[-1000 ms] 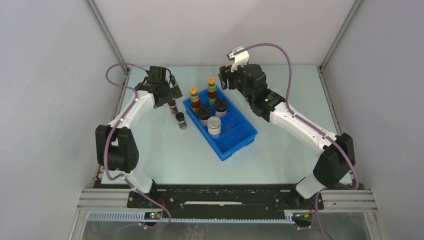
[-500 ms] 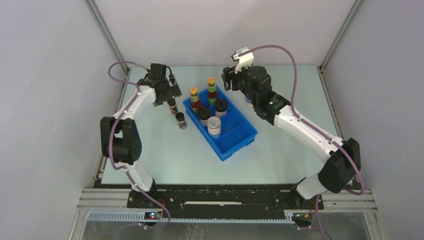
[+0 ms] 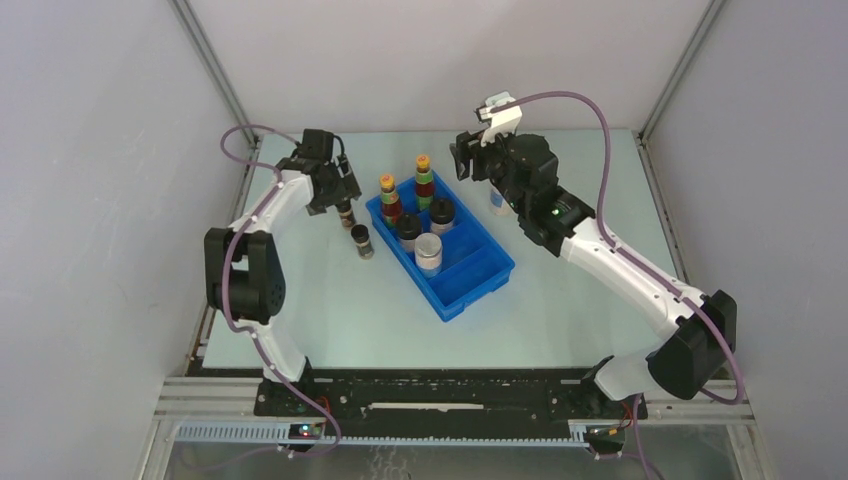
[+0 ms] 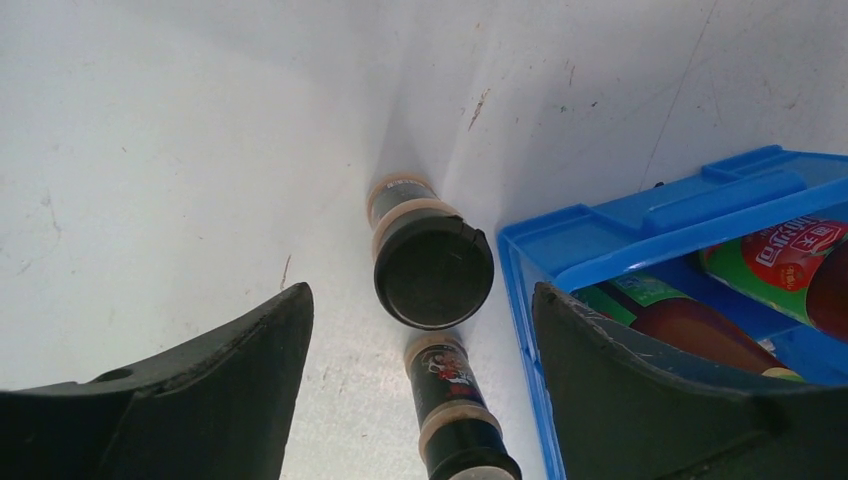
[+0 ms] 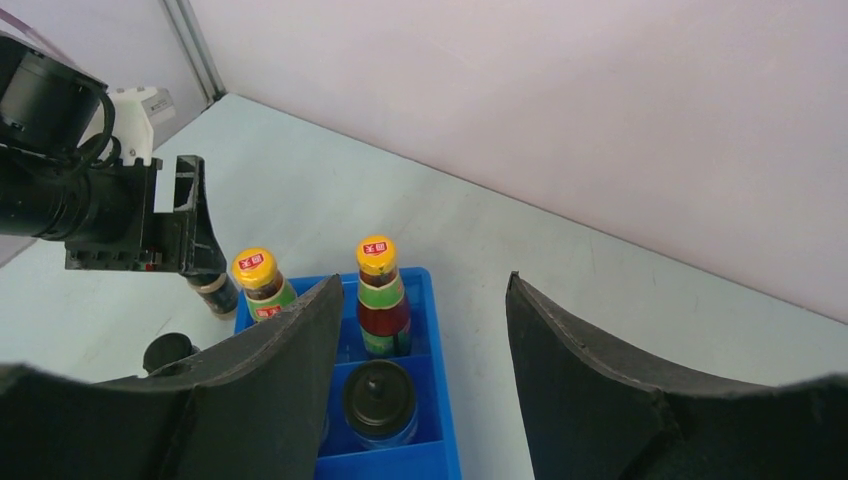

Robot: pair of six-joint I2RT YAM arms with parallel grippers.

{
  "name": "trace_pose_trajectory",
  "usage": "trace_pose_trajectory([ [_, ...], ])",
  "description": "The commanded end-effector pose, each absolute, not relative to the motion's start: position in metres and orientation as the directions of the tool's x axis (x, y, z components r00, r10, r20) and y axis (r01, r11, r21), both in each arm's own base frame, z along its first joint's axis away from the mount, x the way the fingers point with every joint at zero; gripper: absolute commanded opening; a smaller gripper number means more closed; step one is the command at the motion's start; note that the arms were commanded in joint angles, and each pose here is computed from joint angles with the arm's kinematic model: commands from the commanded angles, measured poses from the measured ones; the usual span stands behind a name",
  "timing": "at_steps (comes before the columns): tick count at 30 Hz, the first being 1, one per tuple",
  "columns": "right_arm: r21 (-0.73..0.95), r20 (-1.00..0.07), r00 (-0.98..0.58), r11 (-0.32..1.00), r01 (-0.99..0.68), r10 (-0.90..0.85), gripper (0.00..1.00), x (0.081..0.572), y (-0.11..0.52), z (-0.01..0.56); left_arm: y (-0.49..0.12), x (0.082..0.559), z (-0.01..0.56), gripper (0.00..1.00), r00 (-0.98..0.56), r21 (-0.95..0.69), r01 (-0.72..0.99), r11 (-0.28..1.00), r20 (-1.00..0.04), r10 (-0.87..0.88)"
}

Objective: Organize the condiment bottles
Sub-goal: Pick up the bottle from the center of the board.

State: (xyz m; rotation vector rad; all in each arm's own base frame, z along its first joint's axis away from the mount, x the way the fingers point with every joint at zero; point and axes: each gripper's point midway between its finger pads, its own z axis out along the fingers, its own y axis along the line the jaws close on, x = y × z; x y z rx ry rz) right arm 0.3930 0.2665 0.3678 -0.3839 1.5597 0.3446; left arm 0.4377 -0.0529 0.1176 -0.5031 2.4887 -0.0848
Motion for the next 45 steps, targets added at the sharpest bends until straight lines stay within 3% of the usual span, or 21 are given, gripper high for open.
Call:
trace_pose_trajectory([
  [1, 0.0, -0.999, 0.031, 0.902, -0.432, 0.015, 0.69, 0.385, 0.261, 0.388, -0.052, 0.455, 0.139, 0.84, -0.729, -0.19, -0.304, 0.934, -0.584, -0.356],
  [7, -0.001, -0.999, 0.036, 0.907, -0.421, 0.015, 0.69, 0.384, 0.255, 0.389, -0.053, 0.458, 0.136, 0.76, -0.737, -0.185, -0.296, 0.937, -0.579, -0.348],
  [33, 0.004, -0.999, 0.041, 0.912, -0.41, 0.023, 0.68, 0.384, 0.248, 0.389, -0.054, 0.461, 0.122, 0.63, -0.765, -0.165, -0.287, 0.944, -0.553, -0.329],
  [39, 0.007, -0.999, 0.04, 0.913, -0.407, 0.025, 0.69, 0.384, 0.247, 0.388, -0.054, 0.461, 0.12, 0.56, -0.77, -0.159, -0.284, 0.946, -0.549, -0.323],
  [45, 0.008, -0.999, 0.037, 0.914, -0.407, 0.025, 0.68, 0.383, 0.246, 0.387, -0.053, 0.46, 0.118, 0.43, -0.775, -0.155, -0.282, 0.947, -0.545, -0.32],
])
